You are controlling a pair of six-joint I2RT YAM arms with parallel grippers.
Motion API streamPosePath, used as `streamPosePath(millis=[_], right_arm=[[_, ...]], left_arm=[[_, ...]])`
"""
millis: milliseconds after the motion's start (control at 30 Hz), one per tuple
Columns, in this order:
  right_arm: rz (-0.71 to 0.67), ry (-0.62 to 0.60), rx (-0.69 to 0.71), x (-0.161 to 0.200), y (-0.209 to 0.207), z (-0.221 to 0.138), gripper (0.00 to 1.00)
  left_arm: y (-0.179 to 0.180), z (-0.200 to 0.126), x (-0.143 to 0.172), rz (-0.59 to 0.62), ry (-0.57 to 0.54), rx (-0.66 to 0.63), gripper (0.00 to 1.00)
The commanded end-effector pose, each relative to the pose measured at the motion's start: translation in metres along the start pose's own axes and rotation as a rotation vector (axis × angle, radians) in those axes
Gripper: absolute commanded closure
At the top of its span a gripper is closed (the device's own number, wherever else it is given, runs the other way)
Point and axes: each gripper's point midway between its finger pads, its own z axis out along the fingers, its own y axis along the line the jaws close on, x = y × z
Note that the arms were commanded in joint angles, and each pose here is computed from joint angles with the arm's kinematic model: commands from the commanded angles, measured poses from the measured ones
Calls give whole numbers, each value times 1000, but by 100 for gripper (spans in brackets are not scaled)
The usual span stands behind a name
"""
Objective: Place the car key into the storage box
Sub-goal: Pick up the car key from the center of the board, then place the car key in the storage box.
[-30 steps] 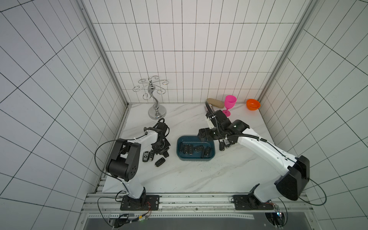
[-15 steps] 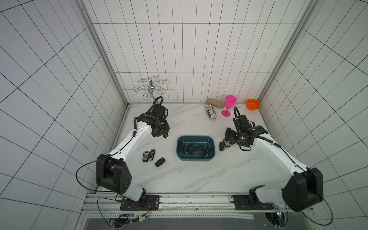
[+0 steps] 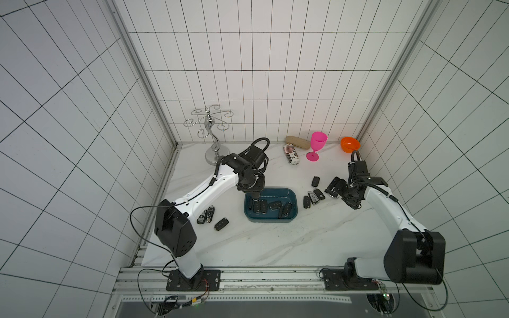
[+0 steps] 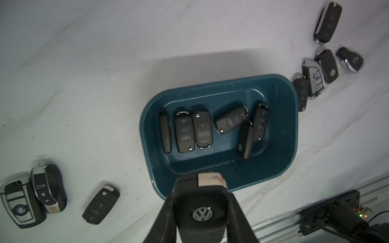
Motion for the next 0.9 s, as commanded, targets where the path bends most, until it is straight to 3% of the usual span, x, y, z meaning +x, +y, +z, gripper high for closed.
streamPosePath(millis=[0, 200, 500, 867], right_arm=[[84, 64, 2, 5, -8, 13, 1], [99, 108, -6, 13, -11, 22, 0], [84, 104, -7, 12, -12, 27, 0], [139, 159, 159, 2, -25, 40, 0]], left_arm=[[-14, 14, 7, 81, 62, -22, 100], [-37, 46, 13, 169, 117, -41, 100], [-39, 87, 14, 196, 177, -75, 100], [-39, 113, 6, 202, 196, -89, 100]])
